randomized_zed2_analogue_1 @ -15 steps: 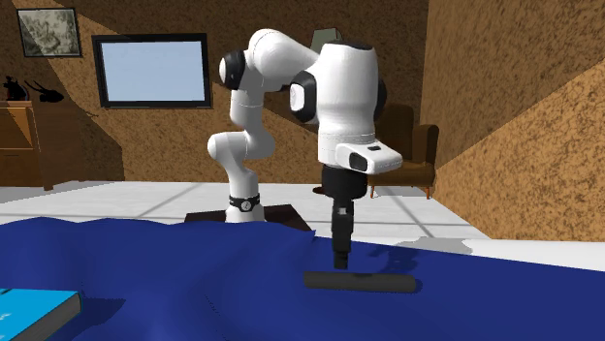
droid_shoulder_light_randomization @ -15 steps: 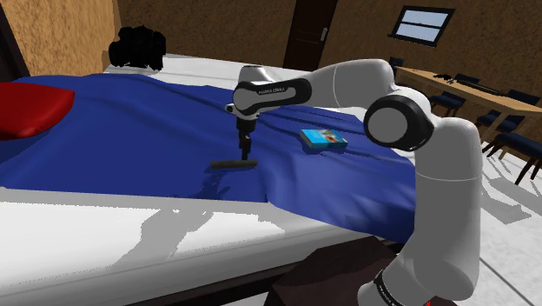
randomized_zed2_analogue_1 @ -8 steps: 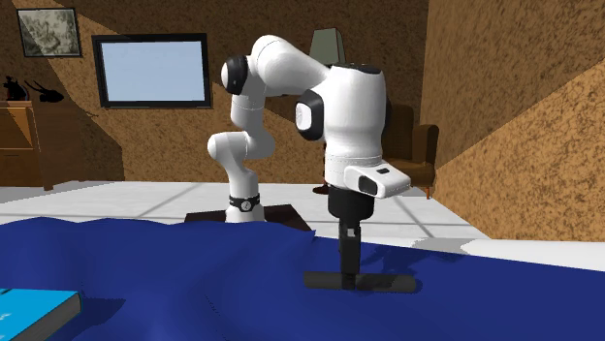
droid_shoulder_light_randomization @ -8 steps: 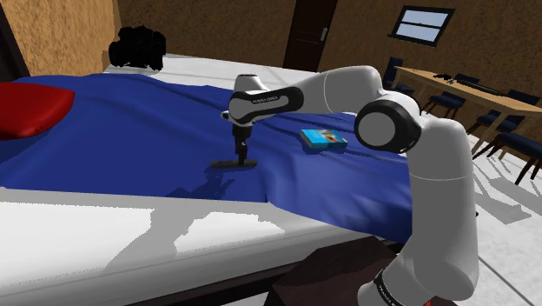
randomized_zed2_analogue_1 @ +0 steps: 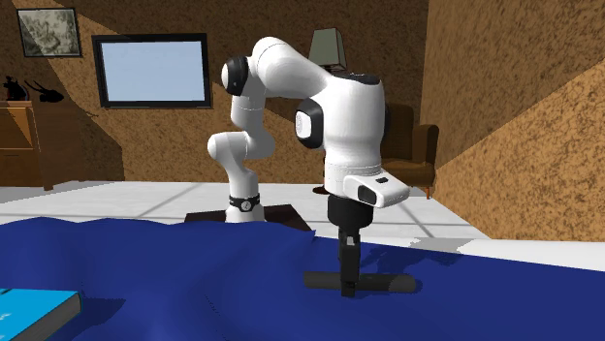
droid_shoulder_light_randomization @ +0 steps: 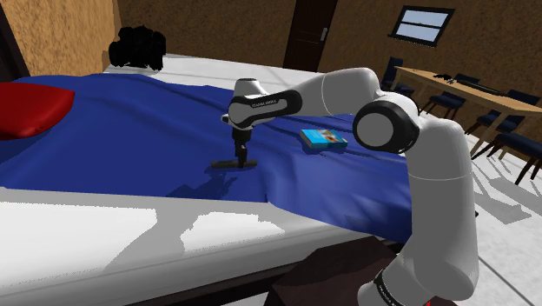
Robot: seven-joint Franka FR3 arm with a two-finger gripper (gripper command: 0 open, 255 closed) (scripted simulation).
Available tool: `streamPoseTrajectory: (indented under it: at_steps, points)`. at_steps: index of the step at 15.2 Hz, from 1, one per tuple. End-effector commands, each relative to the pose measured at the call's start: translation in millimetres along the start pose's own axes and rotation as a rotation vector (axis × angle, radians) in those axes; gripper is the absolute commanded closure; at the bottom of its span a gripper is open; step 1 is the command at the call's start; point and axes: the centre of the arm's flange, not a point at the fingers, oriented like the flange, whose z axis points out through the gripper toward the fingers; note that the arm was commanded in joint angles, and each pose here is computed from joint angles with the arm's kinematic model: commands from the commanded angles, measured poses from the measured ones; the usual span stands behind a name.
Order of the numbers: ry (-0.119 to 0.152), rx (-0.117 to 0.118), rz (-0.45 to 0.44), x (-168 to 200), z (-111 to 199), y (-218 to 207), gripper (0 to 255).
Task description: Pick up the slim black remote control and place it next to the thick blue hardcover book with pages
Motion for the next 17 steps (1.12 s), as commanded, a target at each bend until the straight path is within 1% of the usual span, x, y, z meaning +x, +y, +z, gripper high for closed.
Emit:
streamPoseTrajectory:
  at_steps: [1,2,11,17]
  points:
    - [0.000,0.000,0.000,0,0,0,0]
    - [0.000,0.000,0.000,0,0,0,255]
    - [0.000,0.000,0.000,0,0,0,255]
    - [0.000,0.000,0.000,0,-32,-3,255]
